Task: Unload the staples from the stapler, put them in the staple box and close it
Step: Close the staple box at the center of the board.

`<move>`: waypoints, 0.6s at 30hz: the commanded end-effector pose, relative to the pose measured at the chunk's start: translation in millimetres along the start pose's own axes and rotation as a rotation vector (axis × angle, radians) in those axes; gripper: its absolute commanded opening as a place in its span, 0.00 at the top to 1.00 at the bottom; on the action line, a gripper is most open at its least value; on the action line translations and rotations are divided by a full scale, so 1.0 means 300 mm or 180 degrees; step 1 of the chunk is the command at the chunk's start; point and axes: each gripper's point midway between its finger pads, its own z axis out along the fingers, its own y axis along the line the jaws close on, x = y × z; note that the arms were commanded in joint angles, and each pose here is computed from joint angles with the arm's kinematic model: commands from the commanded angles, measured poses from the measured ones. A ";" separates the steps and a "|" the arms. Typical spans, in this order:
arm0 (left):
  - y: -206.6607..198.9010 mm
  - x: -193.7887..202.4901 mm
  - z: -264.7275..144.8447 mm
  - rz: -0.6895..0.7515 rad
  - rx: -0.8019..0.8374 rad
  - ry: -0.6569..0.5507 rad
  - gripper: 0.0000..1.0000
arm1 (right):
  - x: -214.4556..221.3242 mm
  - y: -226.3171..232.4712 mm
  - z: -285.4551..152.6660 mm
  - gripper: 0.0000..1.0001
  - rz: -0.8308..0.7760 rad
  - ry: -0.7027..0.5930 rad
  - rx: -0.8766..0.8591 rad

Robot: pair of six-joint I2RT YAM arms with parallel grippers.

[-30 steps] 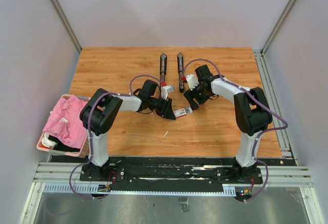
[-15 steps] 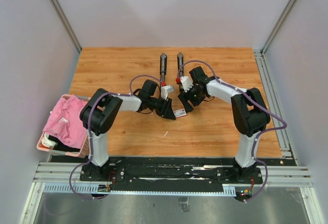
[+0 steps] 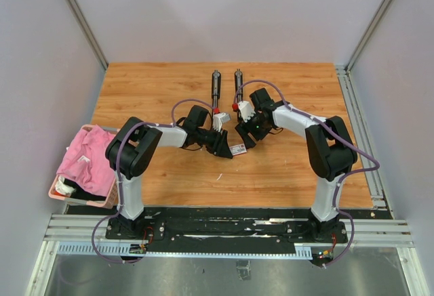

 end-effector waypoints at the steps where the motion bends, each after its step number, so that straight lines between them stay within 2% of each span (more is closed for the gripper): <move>1: 0.111 0.140 -0.002 -0.0209 -0.0428 0.0293 0.57 | 0.018 -0.003 -0.032 0.27 0.0095 0.0035 0.0038; 18: 0.112 0.147 -0.001 -0.0227 -0.0395 0.0305 0.57 | 0.125 -0.004 -0.027 0.27 0.0021 0.0252 0.0032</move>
